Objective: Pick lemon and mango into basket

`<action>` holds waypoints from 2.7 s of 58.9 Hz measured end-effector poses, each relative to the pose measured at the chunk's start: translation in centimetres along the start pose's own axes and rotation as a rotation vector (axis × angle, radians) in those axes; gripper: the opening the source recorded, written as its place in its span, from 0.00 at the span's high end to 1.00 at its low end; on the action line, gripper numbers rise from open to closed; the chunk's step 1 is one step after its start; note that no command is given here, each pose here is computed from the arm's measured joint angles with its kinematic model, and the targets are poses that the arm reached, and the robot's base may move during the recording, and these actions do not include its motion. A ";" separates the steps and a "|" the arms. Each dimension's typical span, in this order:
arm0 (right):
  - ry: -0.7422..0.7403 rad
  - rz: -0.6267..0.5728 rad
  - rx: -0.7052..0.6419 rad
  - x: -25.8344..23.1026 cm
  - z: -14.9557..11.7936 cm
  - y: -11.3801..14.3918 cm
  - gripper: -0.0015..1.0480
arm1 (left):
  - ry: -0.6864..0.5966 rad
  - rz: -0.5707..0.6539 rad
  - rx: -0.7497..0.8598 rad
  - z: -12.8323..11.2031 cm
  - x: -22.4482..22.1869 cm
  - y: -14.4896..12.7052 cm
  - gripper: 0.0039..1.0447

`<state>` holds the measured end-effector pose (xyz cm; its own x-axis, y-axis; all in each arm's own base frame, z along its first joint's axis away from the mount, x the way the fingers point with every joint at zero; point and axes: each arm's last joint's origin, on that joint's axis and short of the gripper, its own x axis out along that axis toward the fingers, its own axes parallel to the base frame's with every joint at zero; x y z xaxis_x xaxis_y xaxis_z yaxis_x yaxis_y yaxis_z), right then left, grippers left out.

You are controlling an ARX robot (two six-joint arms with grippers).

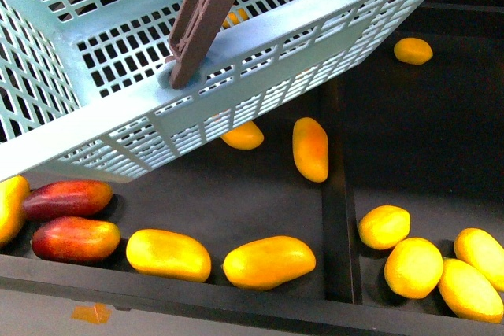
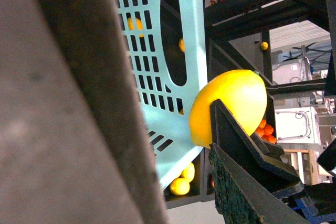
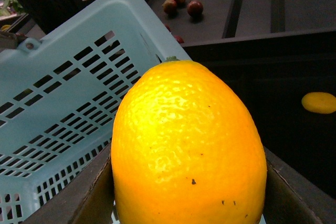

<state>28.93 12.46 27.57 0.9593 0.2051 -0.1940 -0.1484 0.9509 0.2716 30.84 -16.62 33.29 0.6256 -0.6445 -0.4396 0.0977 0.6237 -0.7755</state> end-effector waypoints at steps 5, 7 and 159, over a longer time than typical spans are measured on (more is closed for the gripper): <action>0.008 -0.002 0.005 0.1 -0.3 0.1 0.40 | 0.000 0.000 0.000 0.0 0.0 0.0 0.73; 0.012 -0.003 0.008 0.3 -0.4 0.1 0.40 | 0.000 0.000 0.000 0.0 0.0 0.0 0.73; -0.215 -0.177 -0.253 -11.5 -7.5 -11.0 0.98 | -0.002 0.002 -0.002 0.0 0.0 0.0 0.73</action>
<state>17.71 1.32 19.77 1.0000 0.0042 -0.0078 -0.0042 1.0000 0.0049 30.85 -16.60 33.28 0.6274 -0.6426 -0.4399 0.0954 0.6240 -0.7756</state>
